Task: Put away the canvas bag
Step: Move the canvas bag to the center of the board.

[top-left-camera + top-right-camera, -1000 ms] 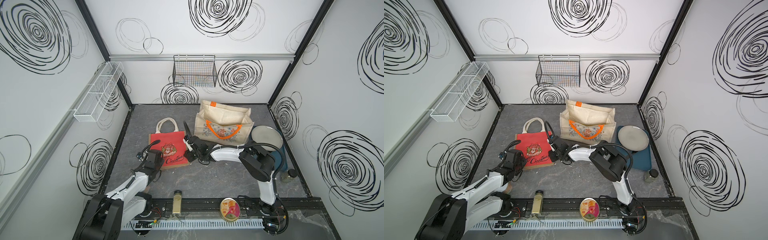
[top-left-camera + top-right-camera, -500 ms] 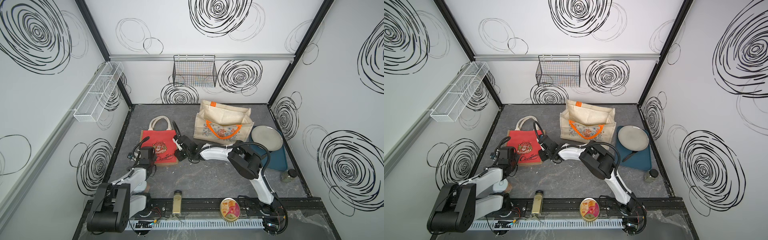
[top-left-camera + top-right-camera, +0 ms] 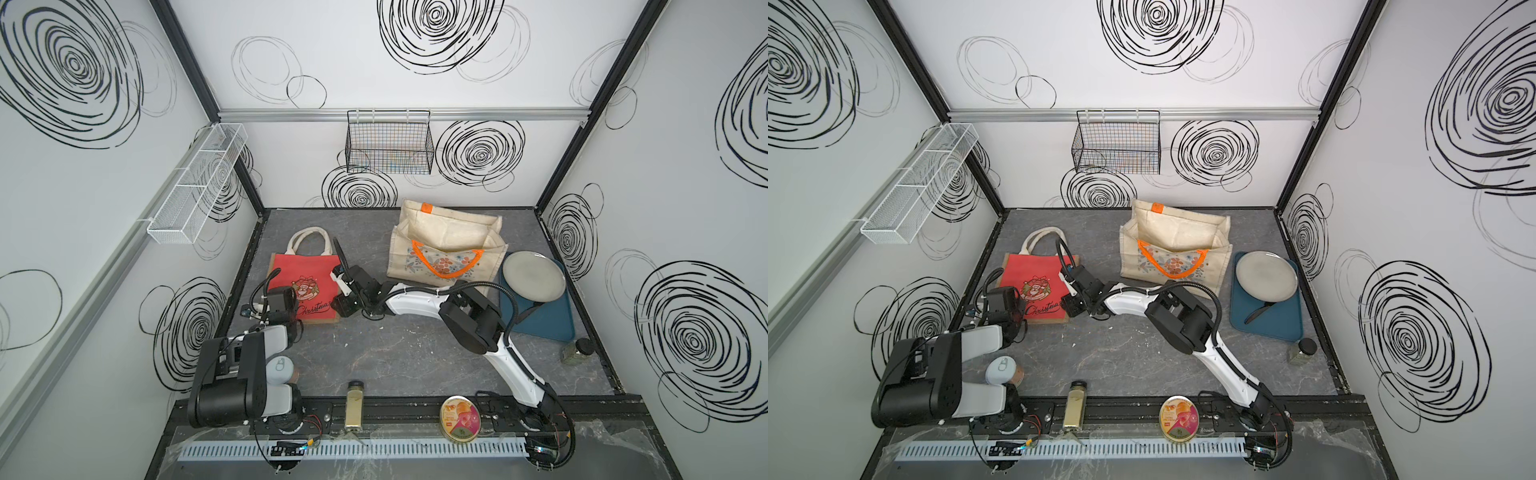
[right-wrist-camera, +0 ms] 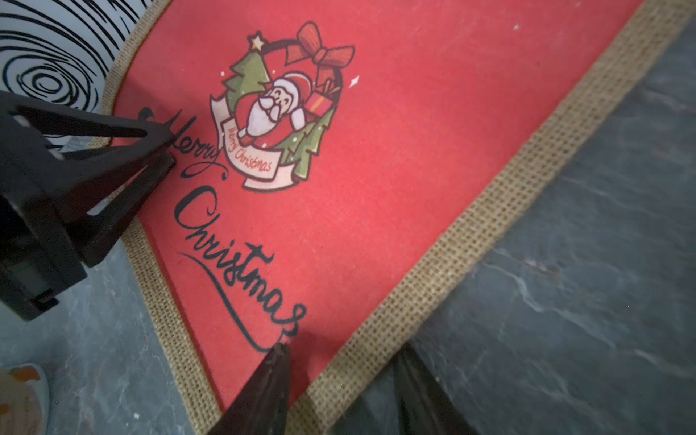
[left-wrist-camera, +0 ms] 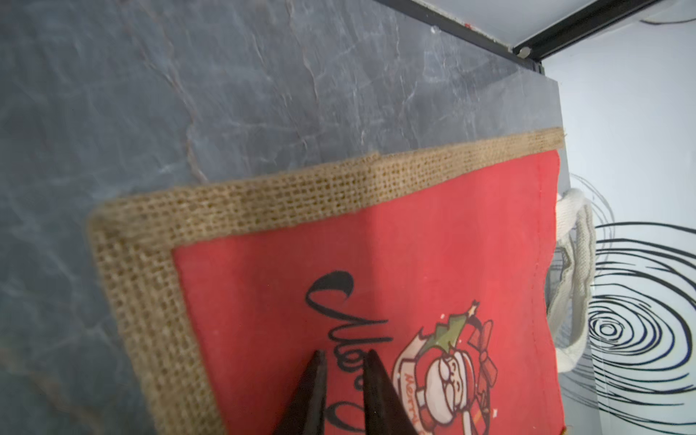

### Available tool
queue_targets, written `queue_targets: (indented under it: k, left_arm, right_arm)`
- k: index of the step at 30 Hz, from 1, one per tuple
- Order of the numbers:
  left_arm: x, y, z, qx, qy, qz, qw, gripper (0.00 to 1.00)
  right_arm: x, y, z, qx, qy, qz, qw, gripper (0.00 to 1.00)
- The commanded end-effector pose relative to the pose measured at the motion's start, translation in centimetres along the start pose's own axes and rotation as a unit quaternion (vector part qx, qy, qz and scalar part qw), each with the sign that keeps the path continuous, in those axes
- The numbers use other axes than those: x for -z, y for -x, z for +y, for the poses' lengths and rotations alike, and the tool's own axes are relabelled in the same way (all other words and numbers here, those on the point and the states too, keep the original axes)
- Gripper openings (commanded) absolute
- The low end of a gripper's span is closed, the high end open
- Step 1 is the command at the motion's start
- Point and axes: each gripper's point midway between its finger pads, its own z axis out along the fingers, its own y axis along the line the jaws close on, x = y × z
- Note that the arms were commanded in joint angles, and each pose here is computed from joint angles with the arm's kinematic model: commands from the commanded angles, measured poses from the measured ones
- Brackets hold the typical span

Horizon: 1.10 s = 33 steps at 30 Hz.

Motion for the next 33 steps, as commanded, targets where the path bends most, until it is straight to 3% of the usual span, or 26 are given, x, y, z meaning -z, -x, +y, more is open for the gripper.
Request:
queue_targets:
  k: [1,4,8,15,23,25,30,33]
  left_arm:
    - [-0.7,0.2,2.4,-0.003,0.044,0.004,0.999,0.23]
    - [-0.7,0.4,1.8,-0.005,0.032,-0.007,0.999,0.21]
    - [-1.2,0.9,1.4,-0.006,0.035,-0.006,0.999,0.28]
    - [-1.8,2.1,0.9,0.001,0.033,-0.022,0.999,0.28]
    - [-0.8,3.3,1.2,-0.004,0.04,-0.051,0.998,0.32]
    - [-0.7,3.6,0.7,-0.001,0.032,-0.052,0.998,0.38]
    - [2.0,4.1,-2.4,-0.053,0.006,-0.103,0.993,0.78]
    - [4.3,4.7,-4.3,-0.074,-0.006,-0.137,0.988,0.86]
  right_arm:
    - [-1.8,-1.4,0.9,-0.004,0.029,0.02,0.999,0.48]
    - [-2.3,-1.0,1.2,-0.004,0.034,0.017,0.999,0.5]
    - [-2.3,-1.0,0.9,-0.006,0.029,0.019,0.999,0.62]
    - [-2.4,-1.6,1.1,0.022,0.005,0.023,0.999,0.62]
    - [-2.3,-0.9,0.3,0.005,0.007,0.016,1.0,0.66]
    - [-2.0,-0.7,0.7,0.011,0.01,0.013,1.0,0.7]
    - [0.1,0.8,-0.4,0.011,-0.043,-0.005,0.999,0.99]
    - [1.9,2.0,-0.4,0.018,-0.056,-0.023,0.998,1.0]
